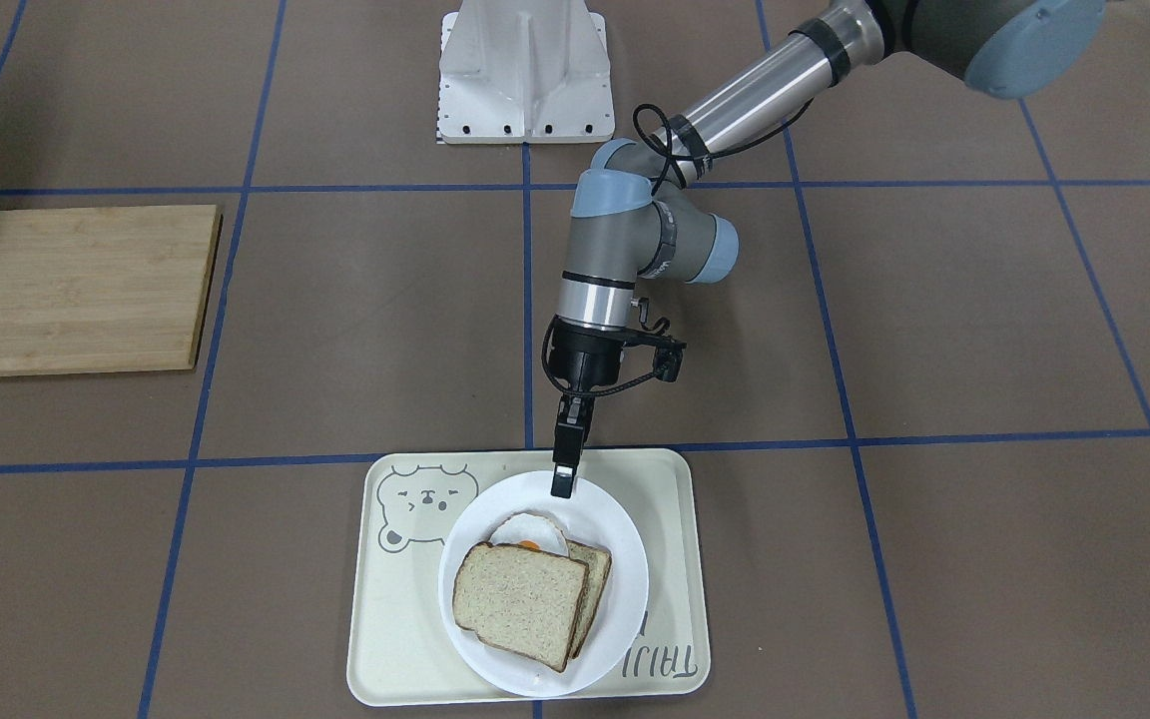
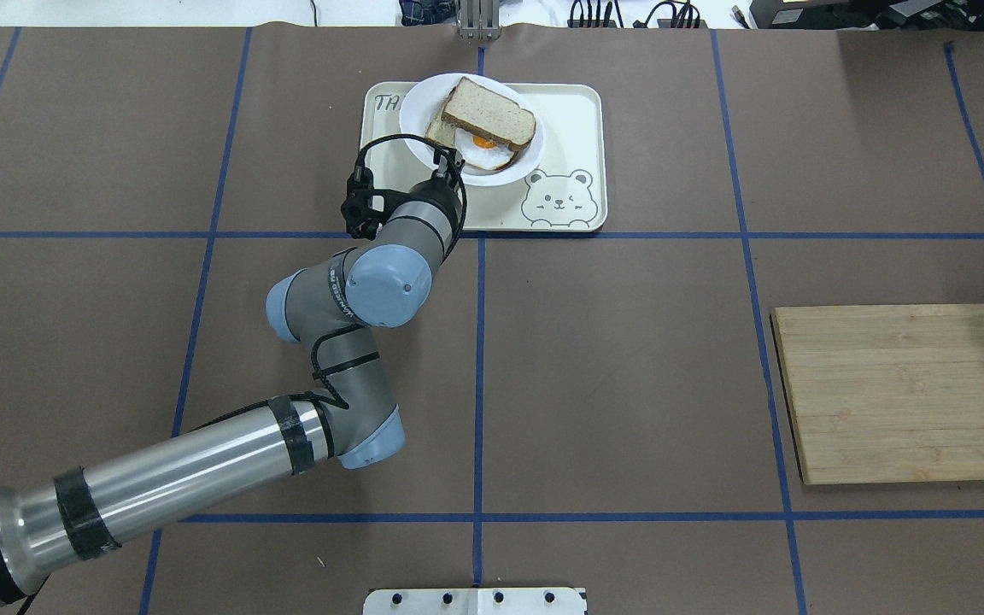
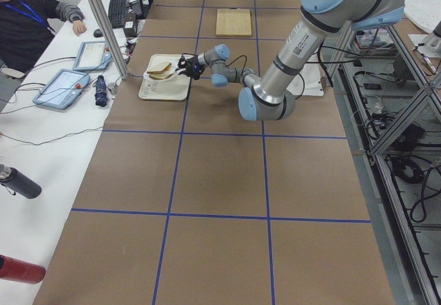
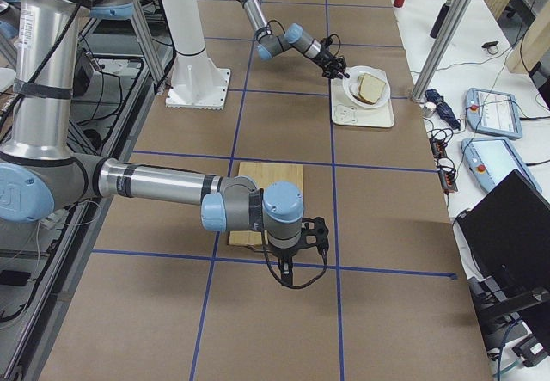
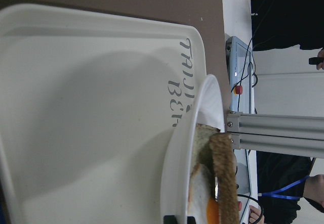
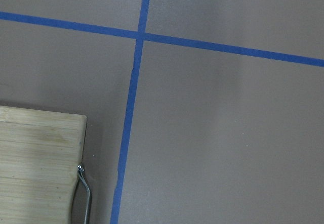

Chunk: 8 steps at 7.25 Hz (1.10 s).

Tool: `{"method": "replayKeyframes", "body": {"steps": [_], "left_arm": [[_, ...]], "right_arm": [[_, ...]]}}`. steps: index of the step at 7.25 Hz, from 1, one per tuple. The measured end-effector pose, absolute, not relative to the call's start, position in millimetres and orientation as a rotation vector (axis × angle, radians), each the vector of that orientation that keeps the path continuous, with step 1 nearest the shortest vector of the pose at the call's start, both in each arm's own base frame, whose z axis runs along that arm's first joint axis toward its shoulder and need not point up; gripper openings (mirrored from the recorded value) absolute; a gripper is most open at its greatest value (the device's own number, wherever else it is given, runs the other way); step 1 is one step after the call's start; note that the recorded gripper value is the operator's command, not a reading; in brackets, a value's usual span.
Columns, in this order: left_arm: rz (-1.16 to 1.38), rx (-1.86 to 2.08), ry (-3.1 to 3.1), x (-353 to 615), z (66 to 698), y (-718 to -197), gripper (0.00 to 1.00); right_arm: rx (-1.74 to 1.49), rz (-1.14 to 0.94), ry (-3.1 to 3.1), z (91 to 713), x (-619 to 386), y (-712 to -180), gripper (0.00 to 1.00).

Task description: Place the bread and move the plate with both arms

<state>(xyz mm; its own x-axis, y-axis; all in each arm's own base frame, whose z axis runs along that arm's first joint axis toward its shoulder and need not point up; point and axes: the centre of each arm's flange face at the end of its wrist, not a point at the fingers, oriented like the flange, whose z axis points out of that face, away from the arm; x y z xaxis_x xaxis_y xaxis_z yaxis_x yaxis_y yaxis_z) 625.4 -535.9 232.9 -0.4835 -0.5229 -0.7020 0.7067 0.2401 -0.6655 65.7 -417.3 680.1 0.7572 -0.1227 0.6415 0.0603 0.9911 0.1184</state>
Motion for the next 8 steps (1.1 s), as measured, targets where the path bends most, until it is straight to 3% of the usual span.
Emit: {"method": "replayKeyframes", "body": {"steps": [4, 8], "left_arm": [[-1.295, 0.174, 1.471, 615, 231, -503, 0.98], [-0.836, 0.269, 1.473, 566, 204, -456, 0.98]], "right_arm": [[0.090, -0.098, -0.706, 680, 66, -418, 1.00], [0.087, -0.097, -0.705, 683, 66, -417, 1.00]]}}
